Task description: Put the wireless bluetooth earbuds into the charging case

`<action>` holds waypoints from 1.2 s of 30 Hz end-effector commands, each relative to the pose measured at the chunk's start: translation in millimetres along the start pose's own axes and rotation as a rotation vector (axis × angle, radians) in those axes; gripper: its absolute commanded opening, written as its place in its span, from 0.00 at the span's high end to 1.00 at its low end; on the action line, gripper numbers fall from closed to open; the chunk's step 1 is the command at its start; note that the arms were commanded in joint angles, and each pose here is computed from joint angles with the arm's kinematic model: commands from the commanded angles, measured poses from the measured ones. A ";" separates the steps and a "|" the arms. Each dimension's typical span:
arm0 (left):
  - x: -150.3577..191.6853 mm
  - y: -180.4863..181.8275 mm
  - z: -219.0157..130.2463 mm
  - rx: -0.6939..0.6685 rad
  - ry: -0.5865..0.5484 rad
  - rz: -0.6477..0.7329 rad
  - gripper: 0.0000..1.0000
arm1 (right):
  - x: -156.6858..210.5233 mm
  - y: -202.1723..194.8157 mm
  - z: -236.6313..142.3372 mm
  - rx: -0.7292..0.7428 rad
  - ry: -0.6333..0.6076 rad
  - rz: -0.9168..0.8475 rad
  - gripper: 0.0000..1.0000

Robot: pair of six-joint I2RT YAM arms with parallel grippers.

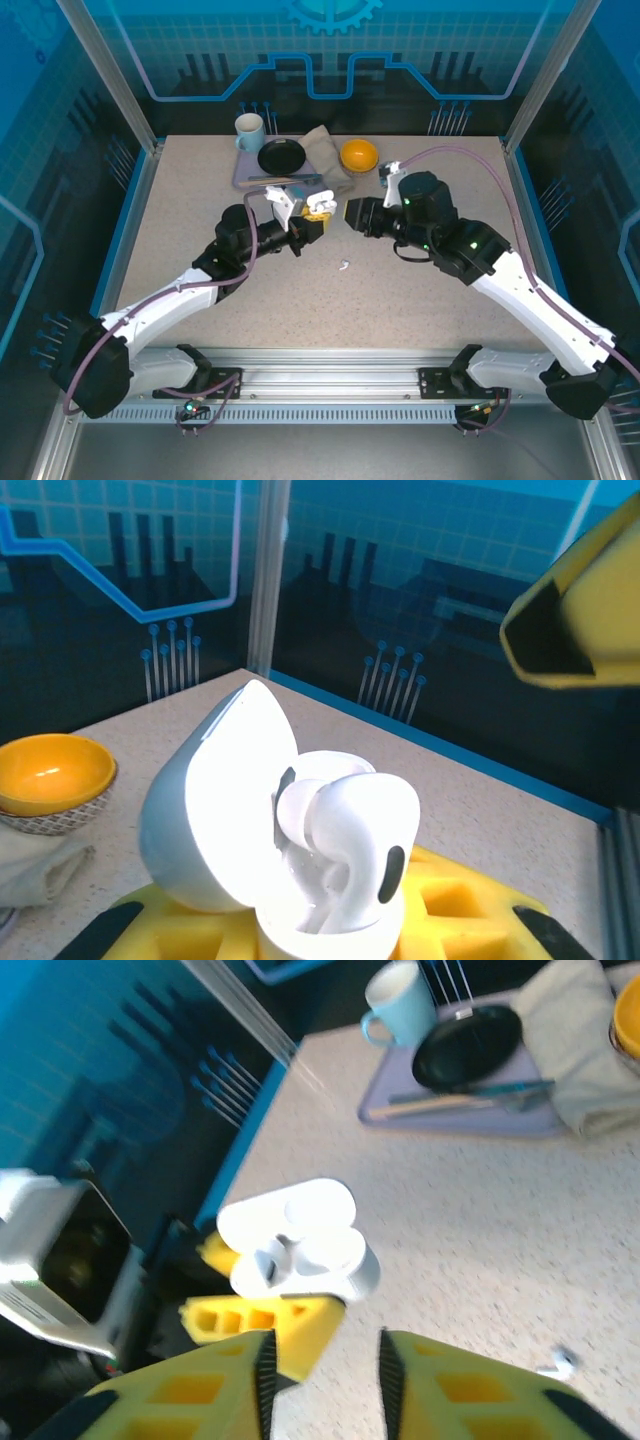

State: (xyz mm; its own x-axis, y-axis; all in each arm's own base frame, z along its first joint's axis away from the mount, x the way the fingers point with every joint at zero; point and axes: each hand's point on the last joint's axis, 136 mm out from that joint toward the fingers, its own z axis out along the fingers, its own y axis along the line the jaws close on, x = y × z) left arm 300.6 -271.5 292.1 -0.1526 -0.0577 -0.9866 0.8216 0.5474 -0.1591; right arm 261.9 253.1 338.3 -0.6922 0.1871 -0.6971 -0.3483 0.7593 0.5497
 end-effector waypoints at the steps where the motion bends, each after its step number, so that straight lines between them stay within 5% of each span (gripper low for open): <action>1: -8.9 -22.0 -7.5 0.132 -0.022 0.013 1.00 | 25.3 -7.7 2.5 0.065 0.088 -0.065 0.74; 10: 2.0 -25.4 -4.6 0.172 0.012 -0.006 1.00 | 32.0 16.9 17.9 0.035 0.128 -0.115 1.00; 36: 2.3 -28.2 -2.2 0.195 0.024 -0.030 1.00 | 21.6 49.2 29.8 -0.027 0.106 -0.141 1.00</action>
State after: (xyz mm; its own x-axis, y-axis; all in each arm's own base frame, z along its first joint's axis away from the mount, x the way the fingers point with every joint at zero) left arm 280.0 -283.1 286.0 -0.2033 -0.0397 -0.9783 0.8921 0.4043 -0.2018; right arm 249.9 305.9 325.9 -0.7186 0.0175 -0.6952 -0.4326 0.7715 0.4666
